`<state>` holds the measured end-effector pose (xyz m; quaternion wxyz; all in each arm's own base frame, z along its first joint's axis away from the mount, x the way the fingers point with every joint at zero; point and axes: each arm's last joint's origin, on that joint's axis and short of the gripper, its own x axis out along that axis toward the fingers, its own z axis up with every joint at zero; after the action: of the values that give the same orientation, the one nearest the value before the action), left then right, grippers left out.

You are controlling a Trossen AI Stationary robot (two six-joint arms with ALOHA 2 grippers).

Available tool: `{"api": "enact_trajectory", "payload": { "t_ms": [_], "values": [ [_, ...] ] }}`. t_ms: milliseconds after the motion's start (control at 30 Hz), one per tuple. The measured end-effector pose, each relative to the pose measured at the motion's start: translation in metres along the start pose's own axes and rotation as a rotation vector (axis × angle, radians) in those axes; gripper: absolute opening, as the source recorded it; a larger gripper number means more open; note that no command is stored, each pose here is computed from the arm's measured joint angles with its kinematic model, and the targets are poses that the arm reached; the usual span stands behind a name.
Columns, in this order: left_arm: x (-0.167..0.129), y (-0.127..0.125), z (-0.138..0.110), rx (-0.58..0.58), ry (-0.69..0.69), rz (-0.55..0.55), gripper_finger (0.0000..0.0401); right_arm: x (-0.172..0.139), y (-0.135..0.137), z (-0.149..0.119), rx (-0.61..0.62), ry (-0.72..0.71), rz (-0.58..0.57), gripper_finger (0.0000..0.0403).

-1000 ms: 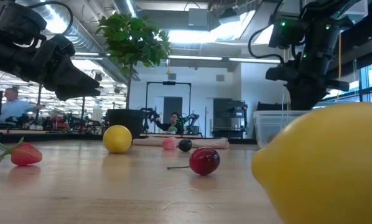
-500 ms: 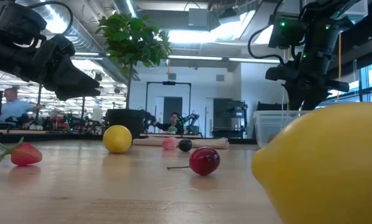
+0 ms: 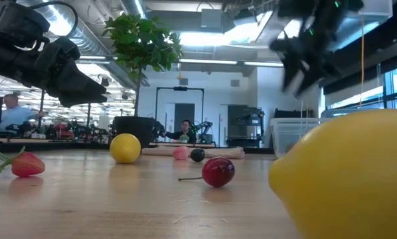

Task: Pick and placing Produce into tupperware
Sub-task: Put the red cherry into the transparent container

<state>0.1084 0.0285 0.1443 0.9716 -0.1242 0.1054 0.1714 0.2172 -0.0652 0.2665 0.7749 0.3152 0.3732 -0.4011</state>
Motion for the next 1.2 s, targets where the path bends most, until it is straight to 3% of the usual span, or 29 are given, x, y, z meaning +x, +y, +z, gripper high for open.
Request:
{"api": "enact_trajectory", "payload": {
  "t_ms": [167,333,467,767,967,1200],
  "values": [
    [0.000,0.000,0.000,-0.002,0.000,0.000,0.0231,-0.039,0.026,0.031,-0.102,-0.159,0.182,0.0203],
    [0.000,-0.001,0.000,-0.002,0.012,-0.050,0.0231,-0.064,0.059,0.027,-0.256,-0.270,0.407,0.0203],
    [0.000,-0.002,-0.001,-0.002,0.019,-0.081,0.0231,-0.064,0.086,-0.004,-0.425,-0.284,0.527,0.0204],
    [0.000,-0.002,0.000,-0.002,0.018,-0.074,0.0231,-0.016,0.154,-0.104,-0.750,-0.290,0.739,0.0204],
    [0.000,-0.002,0.000,-0.002,0.017,-0.074,0.0231,0.024,0.178,-0.151,-0.874,-0.234,0.668,0.0204],
    [0.000,-0.002,-0.001,-0.002,0.018,-0.074,0.0231,0.059,0.189,-0.191,-0.934,-0.185,0.657,0.0204]
  ]
}}
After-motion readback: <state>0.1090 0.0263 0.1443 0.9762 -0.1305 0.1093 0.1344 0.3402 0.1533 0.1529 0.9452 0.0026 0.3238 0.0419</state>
